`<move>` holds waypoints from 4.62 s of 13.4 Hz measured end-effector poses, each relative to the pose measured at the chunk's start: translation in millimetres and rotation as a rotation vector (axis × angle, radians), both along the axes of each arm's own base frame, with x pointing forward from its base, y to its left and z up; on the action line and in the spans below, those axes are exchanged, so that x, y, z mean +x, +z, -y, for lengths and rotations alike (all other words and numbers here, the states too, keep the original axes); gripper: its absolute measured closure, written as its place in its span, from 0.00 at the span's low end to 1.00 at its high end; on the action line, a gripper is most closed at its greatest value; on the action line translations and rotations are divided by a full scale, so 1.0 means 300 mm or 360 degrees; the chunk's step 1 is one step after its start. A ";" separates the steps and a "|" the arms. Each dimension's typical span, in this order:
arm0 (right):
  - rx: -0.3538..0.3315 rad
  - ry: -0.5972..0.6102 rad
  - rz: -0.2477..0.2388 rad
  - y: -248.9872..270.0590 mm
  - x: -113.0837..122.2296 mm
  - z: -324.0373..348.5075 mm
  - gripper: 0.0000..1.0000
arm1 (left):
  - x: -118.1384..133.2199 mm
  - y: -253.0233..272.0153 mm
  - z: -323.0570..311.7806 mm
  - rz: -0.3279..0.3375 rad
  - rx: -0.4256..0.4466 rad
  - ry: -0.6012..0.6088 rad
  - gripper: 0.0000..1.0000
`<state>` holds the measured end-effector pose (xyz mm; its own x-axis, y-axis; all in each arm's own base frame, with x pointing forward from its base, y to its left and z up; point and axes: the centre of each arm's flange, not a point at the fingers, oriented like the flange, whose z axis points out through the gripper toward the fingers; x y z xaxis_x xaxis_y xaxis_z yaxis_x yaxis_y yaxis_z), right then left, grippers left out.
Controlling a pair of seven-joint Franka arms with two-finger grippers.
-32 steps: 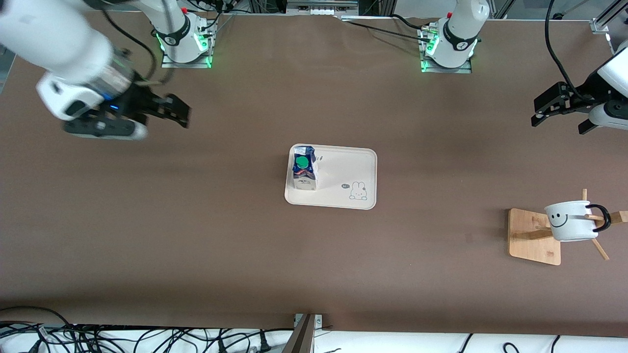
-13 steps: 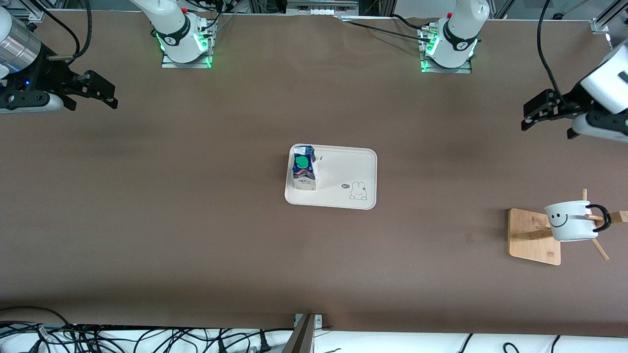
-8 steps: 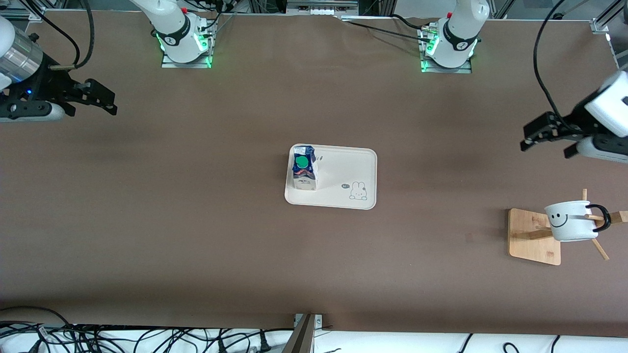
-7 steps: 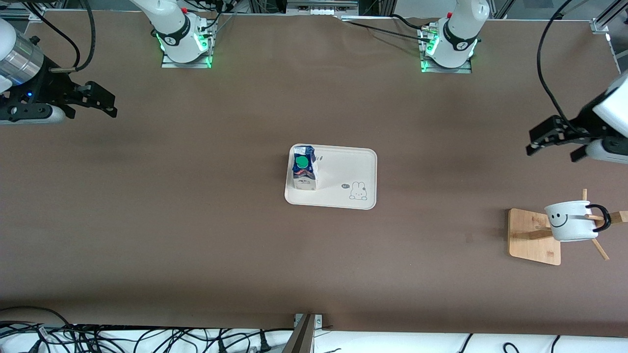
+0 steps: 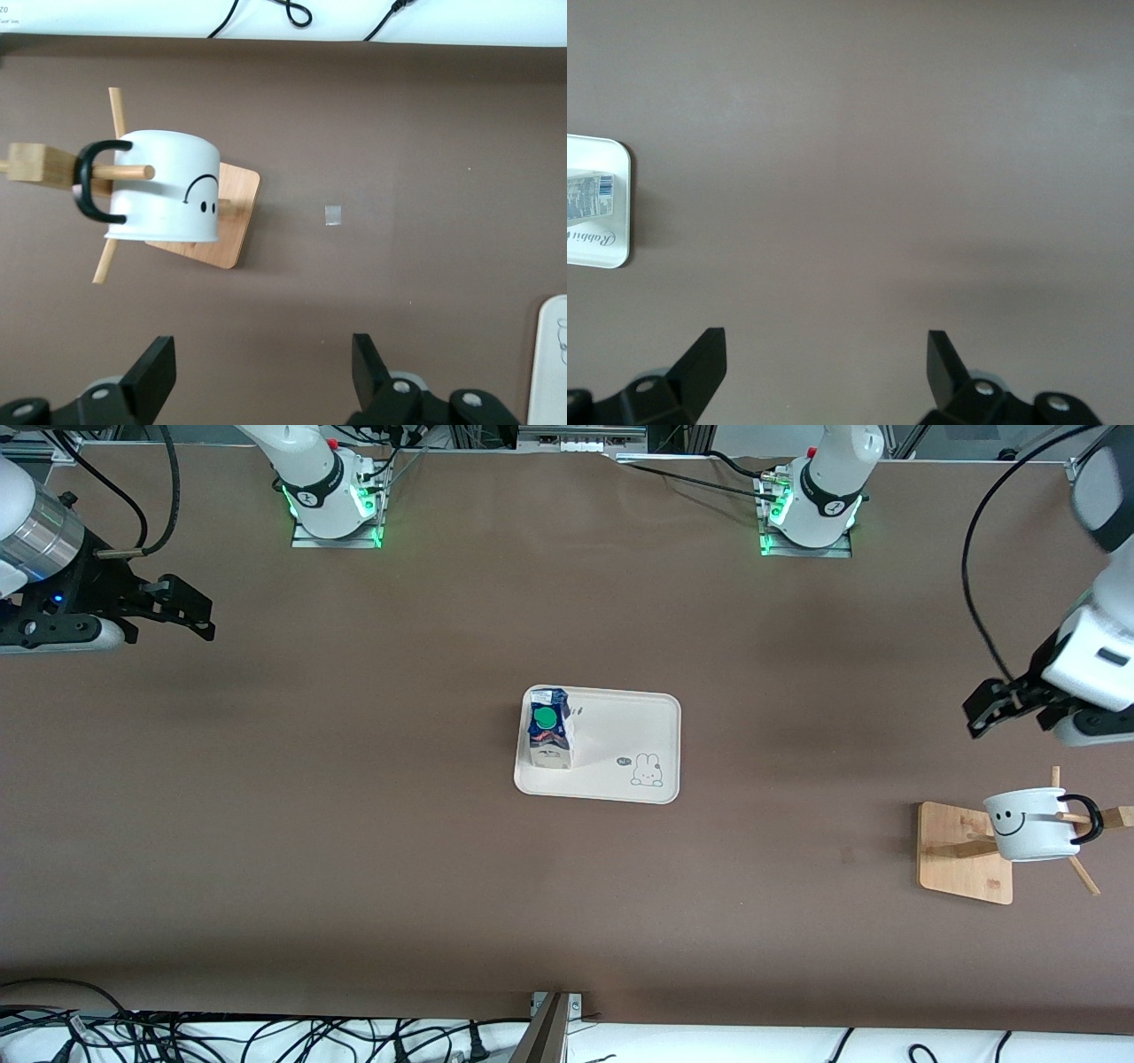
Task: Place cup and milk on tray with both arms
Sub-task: 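Move the left gripper down toward the white mug on the tree, then grasp the white mug rim with the left gripper, then lift the mug off the wooden tree with the left gripper, then carry the mug with the left gripper over the tray beside the carton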
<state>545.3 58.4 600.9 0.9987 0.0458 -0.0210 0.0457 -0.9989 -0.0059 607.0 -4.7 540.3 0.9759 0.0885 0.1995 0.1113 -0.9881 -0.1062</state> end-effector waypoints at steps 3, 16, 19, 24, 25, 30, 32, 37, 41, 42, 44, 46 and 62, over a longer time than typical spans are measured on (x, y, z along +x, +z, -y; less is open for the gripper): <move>-0.0001 -0.0001 -0.0005 -0.004 0.002 0.001 0.00 | -0.046 -0.069 -0.020 0.0127 -0.0010 0.0004 0.11; -0.0002 -0.0004 -0.0022 -0.007 -0.002 0.002 0.00 | -0.152 -0.416 -0.266 0.0675 -0.0045 0.0081 0.17; -0.0002 -0.0004 -0.0022 -0.007 -0.002 0.002 0.00 | -0.139 -0.460 -0.282 0.0662 -0.0071 0.0125 0.23; -0.0002 -0.0004 -0.0022 -0.007 -0.002 0.002 0.00 | -0.068 -0.473 -0.302 0.0679 -0.0096 0.0165 0.37; -0.0002 -0.0004 -0.0022 -0.007 -0.002 0.002 0.00 | -0.056 -0.481 -0.304 0.0677 -0.0103 0.0175 0.37; -0.0002 -0.0004 -0.0022 -0.007 -0.002 0.002 0.00 | -0.029 -0.492 -0.303 0.0683 -0.0135 0.0207 0.78; -0.0002 -0.0004 -0.0022 -0.007 -0.002 0.002 0.00 | -0.025 -0.490 -0.285 0.0685 -0.0140 0.0193 0.92; -0.0002 -0.0004 -0.0018 -0.005 -0.001 0.002 0.00 | -0.024 -0.488 -0.283 0.0687 -0.0141 0.0191 0.92; -0.0002 -0.0004 -0.0017 -0.004 -0.001 0.002 0.00 | -0.014 -0.453 -0.248 0.0710 -0.0149 0.0162 0.92; -0.0002 -0.0004 -0.0017 -0.004 -0.001 0.002 0.00 | -0.014 -0.438 -0.226 0.0712 -0.0154 0.0145 0.92; -0.0002 -0.0004 -0.0017 -0.004 -0.001 0.002 0.00 | -0.018 -0.392 -0.165 0.0690 -0.0165 0.0102 0.92; -0.0002 -0.0004 -0.0017 -0.004 -0.001 0.002 0.00 | -0.025 -0.335 -0.091 0.0633 -0.0173 0.0052 0.92; -0.0002 -0.0012 -0.0020 -0.005 0.000 0.010 0.00 | -0.119 -0.152 0.718 -0.0285 -0.0222 -0.0308 0.92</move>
<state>545.2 55.4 599.2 0.9987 0.0385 -0.0337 0.0383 -0.9993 -0.0052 571.4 -220.0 494.6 0.9959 -0.0882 0.0213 -0.0889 -0.9955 0.0314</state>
